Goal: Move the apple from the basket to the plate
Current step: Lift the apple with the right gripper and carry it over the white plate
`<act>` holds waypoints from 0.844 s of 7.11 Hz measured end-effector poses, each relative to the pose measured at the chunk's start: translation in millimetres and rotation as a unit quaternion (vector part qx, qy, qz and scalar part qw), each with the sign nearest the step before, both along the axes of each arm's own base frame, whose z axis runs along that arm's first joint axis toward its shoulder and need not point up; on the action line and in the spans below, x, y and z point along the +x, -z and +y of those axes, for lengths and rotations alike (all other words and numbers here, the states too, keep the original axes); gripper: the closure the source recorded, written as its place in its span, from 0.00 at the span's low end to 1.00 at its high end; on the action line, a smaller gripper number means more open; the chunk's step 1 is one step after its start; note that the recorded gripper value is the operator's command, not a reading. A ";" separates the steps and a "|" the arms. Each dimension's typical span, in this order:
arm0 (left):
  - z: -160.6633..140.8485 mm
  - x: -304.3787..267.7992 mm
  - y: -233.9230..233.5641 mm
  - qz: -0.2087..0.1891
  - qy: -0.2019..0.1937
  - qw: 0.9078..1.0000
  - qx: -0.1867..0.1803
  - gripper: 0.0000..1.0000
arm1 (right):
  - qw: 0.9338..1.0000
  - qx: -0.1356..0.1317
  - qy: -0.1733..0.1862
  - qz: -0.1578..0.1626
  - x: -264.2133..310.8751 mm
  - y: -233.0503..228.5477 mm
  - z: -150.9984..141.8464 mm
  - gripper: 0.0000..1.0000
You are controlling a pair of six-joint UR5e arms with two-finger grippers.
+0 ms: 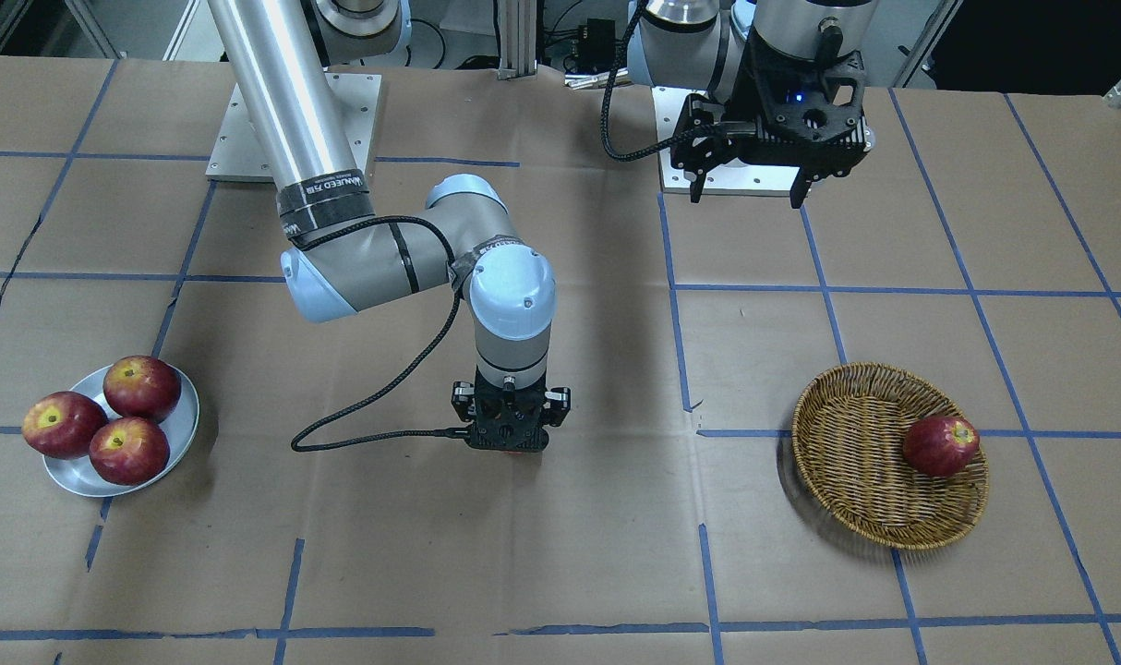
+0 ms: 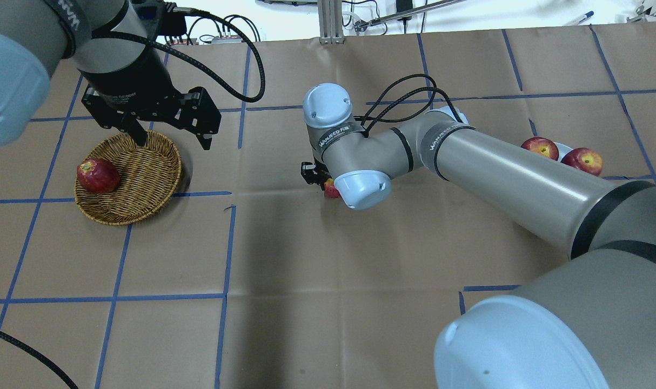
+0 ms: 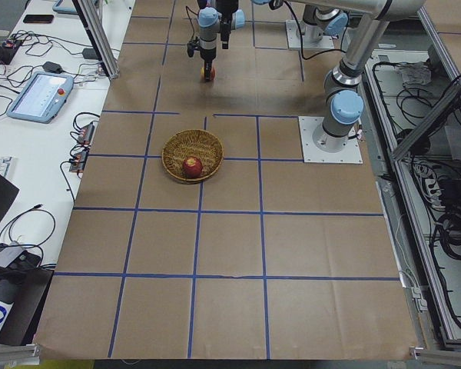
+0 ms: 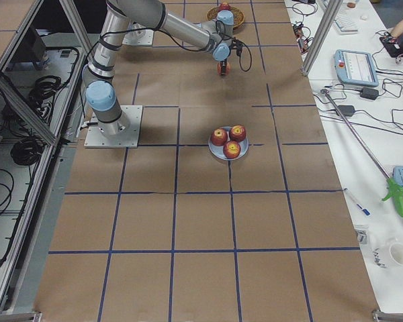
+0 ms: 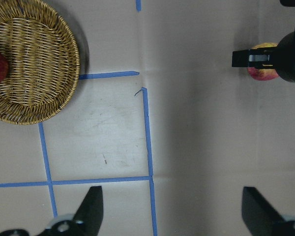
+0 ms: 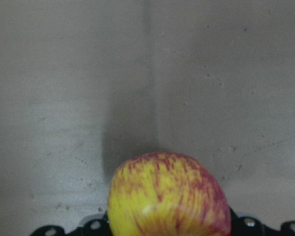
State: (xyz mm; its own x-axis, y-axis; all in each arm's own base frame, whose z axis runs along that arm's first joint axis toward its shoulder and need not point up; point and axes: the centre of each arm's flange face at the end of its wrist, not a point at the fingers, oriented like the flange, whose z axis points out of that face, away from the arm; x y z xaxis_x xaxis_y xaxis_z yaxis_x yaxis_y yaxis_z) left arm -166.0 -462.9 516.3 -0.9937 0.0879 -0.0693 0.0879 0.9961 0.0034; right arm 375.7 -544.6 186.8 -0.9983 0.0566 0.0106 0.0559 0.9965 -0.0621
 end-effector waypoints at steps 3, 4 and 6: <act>-0.9 1.6 -2.0 -0.009 0.000 1.000 -0.003 0.01 | 1.000 -0.017 0.004 0.001 -51.4 -83.1 -7.2 0.51; -1.2 1.3 -3.1 -0.008 -0.001 1.000 -0.004 0.01 | 1.000 -0.010 -0.005 0.008 -106.2 -117.6 -14.7 0.51; -1.6 0.5 -3.5 -0.007 -0.005 1.000 -0.005 0.01 | 0.999 0.006 -0.040 0.017 -232.2 -152.8 -18.3 0.51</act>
State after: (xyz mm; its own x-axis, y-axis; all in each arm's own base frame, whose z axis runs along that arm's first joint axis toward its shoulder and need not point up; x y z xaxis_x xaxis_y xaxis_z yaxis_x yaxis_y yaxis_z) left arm -165.5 -464.5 519.8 -0.9935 0.0775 -0.0836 0.0782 0.9969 -0.0053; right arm 143.5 -562.9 339.6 -0.9987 -0.0232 0.0445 -0.0255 0.9984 -0.0506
